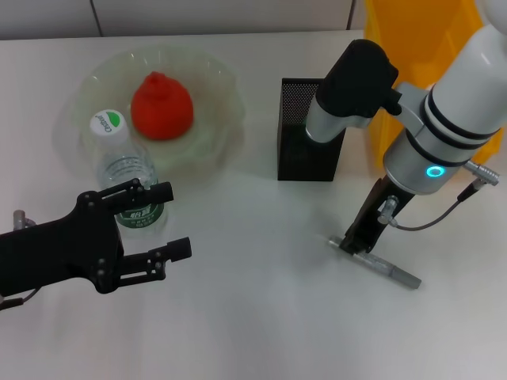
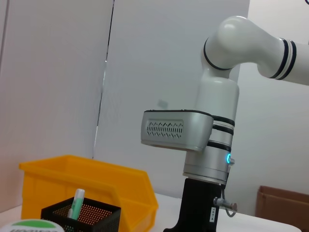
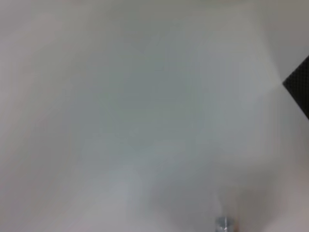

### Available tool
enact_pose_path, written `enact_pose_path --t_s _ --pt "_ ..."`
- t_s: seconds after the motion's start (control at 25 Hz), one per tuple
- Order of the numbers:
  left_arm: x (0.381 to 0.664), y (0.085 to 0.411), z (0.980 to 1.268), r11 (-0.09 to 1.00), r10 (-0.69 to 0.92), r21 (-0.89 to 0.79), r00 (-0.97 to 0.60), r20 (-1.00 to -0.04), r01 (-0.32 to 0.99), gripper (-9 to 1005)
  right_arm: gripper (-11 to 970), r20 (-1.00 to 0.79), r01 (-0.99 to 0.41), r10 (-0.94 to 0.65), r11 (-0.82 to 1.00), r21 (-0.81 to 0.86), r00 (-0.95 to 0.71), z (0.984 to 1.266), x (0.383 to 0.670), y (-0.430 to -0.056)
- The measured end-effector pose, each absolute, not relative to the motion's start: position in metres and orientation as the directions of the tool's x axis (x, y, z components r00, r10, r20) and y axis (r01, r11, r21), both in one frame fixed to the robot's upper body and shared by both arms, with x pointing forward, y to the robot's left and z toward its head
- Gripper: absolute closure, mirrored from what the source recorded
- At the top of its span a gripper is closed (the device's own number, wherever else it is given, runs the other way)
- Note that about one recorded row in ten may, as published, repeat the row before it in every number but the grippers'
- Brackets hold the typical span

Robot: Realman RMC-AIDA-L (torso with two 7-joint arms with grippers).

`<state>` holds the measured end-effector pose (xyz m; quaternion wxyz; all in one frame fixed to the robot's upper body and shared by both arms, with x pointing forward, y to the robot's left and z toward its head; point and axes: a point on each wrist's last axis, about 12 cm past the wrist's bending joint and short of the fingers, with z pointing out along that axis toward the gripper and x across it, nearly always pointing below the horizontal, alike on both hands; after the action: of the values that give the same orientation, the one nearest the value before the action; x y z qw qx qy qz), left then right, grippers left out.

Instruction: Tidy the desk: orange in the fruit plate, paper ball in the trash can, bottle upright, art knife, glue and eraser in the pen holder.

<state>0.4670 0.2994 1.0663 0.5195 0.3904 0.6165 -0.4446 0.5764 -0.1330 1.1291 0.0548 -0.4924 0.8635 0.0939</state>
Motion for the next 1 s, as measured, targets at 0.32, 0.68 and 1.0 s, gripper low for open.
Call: enact_pose_path --t_s 0.32,0.68,1.0 --pt "0.468 0.299 1.066 0.299 0.025 -0.139 -0.154 -0.988 0.944 194 794 -0.181 -0.858 -0.839 0.504 0.099 -0.513 1.123 0.577 -0.131" --pt "0.467 0.299 1.065 0.303 0.025 -0.136 -0.151 -0.988 0.943 194 717 -0.175 -0.865 -0.847 0.493 0.093 -0.502 1.118 0.575 -0.129" --pt "0.467 0.300 1.065 0.309 0.024 -0.136 -0.151 -0.988 0.941 194 792 -0.252 -0.869 -0.833 0.481 0.114 -0.493 1.138 0.571 -0.131"
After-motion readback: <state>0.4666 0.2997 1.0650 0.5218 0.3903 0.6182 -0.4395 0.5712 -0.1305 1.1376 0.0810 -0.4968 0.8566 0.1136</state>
